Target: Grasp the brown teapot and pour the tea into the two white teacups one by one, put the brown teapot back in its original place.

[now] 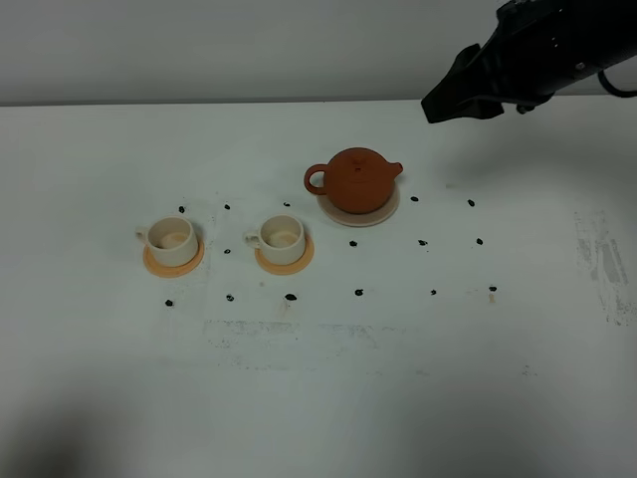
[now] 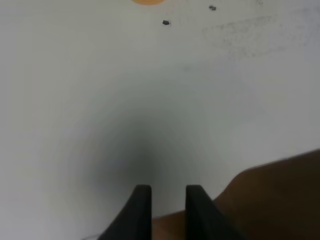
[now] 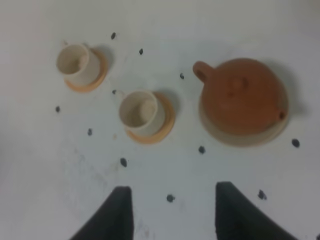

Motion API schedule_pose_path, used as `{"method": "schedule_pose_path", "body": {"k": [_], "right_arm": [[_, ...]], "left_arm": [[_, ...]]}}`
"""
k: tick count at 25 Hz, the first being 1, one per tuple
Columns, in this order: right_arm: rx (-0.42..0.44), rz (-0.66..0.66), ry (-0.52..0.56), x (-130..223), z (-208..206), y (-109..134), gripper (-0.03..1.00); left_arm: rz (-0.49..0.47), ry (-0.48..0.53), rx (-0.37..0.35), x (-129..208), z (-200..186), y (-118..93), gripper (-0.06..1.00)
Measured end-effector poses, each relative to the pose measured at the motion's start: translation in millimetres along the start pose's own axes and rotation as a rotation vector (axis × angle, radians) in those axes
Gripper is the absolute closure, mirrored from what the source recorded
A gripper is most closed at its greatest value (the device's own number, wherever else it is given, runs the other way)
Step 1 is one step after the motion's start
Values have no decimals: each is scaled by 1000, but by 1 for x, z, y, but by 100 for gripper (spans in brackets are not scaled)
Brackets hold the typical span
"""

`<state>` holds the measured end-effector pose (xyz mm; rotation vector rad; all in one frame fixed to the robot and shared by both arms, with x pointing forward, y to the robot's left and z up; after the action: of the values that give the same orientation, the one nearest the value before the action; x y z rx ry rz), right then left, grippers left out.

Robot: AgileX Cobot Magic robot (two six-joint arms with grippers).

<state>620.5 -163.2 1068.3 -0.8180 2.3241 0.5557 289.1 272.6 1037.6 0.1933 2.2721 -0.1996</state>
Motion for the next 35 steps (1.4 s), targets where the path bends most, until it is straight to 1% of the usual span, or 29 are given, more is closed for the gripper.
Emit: {"method": "schedule_pose_path", "body": {"k": [3, 7, 10, 14, 19, 21, 25, 28, 32, 35], "right_arm": [[54, 20, -15, 10, 15, -8, 60], [139, 32, -38, 22, 24, -21, 60], [186, 44, -67, 28, 27, -26, 60], [240, 36, -96, 29, 28, -34, 60], [305, 24, -130, 30, 29, -43, 60], [325, 19, -140, 30, 30, -46, 60], [359, 13, -172, 27, 28, -50, 60], [380, 4, -192, 24, 26, -52, 60], [388, -5, -199, 23, 26, -53, 60], [390, -7, -200, 23, 26, -54, 60]], "left_arm": [[-21, -46, -15, 6, -6, 0, 79], [-39, -99, -20, 9, -13, -1, 79], [-49, -92, -29, 17, -8, 1, 79], [-91, -54, -32, 27, 3, 3, 79], [-101, -97, -42, 23, 8, 6, 79], [-108, -120, -47, 21, 12, 8, 79], [-129, -132, -67, 20, 13, 11, 79], [-135, -133, -69, 20, 13, 11, 79], [-134, -135, -69, 20, 13, 11, 79], [-131, -159, -69, 21, 10, 11, 79]]}}
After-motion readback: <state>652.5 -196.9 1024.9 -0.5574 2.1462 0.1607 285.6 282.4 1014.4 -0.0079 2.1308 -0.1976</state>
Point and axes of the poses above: a point on each arm's last joint axis where the gripper is mounted, z pointing out along that axis toward the gripper, y along the wrist's bending axis when the last joint is at zero, x = y × z, the point moved 5 cm from there along z, pointing out along that axis toward the gripper, and after that the axes turned 8 degrees about -z, right-handed, at the moved point
